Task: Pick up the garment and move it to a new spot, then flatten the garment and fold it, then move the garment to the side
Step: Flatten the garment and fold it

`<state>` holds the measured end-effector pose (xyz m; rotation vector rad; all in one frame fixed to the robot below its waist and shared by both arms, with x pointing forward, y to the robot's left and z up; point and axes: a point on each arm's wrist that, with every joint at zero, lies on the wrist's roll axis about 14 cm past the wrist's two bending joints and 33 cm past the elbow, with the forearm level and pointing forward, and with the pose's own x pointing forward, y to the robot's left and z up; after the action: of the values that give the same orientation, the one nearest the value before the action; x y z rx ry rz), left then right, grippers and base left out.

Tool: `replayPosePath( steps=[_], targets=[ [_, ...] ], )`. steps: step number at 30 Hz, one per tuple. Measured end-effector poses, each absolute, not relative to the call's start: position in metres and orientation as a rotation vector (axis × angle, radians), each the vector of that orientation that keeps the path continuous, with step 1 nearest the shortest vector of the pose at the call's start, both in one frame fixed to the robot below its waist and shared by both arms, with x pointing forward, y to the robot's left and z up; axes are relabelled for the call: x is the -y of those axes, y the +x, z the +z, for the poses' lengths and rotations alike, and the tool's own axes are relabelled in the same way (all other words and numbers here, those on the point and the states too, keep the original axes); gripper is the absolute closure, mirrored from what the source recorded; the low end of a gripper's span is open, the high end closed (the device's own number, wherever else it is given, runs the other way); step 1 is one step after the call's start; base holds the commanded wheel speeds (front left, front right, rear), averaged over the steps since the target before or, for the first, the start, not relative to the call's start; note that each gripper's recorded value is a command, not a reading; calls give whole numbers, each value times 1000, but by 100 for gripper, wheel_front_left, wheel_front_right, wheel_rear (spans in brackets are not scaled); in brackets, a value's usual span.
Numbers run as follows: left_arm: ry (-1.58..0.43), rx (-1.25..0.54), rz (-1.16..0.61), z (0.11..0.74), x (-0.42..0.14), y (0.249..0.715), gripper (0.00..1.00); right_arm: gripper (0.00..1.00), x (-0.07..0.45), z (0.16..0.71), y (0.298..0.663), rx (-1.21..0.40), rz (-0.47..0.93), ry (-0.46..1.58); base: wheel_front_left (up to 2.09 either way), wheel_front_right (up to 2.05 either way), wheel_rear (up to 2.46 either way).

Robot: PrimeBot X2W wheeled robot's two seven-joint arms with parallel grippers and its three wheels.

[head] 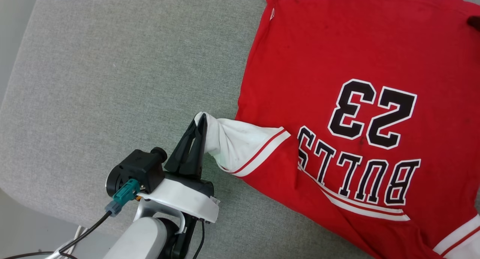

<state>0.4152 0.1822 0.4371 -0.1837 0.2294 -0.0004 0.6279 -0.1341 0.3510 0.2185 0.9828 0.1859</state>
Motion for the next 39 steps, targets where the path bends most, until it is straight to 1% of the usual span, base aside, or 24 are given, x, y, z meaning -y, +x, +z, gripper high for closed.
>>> replayPosePath(
  steps=[1,2,3,5,7,11,14,18,20,23,26,29,35,39],
  targets=[
    [-187,-236,2,435,-183,415,100,17,134,348,627,-1001,186,214,0,0,0],
    [-188,-239,2,434,-183,414,100,66,134,346,626,-1015,184,214,0,0,0],
    [-188,-238,3,433,-183,415,100,100,135,346,625,-1023,182,210,0,0,0],
    [-188,-237,6,433,-184,414,100,100,137,347,623,-1029,177,211,0,0,0],
    [-190,-236,12,433,-186,414,100,100,134,349,620,-1031,178,259,0,0,0],
    [-196,-235,21,434,-189,409,100,100,136,363,615,-1014,181,225,0,0,0],
    [-204,-233,25,437,-190,403,100,100,144,380,610,-988,176,160,0,0,0],
    [-205,-230,37,442,-196,391,100,100,166,420,606,-913,155,49,0,0,0],
    [-205,-232,48,444,-201,384,100,100,176,435,596,-890,151,-1,0,0,0],
    [-205,-236,57,446,-204,371,100,100,200,447,571,-893,130,-70,0,0,0],
    [-213,-247,74,444,-209,362,100,100,224,449,536,-922,110,-119,0,0,0],
    [-218,-260,78,442,-210,356,100,100,250,436,486,-994,90,-133,0,0,0],
    [-228,-261,46,445,-196,355,100,100,308,404,372,-1130,-32,-4,0,0,0],
    [-225,-261,6,447,-182,358,100,100,314,370,291,-1247,-87,115,0,0,0]
  ],
)
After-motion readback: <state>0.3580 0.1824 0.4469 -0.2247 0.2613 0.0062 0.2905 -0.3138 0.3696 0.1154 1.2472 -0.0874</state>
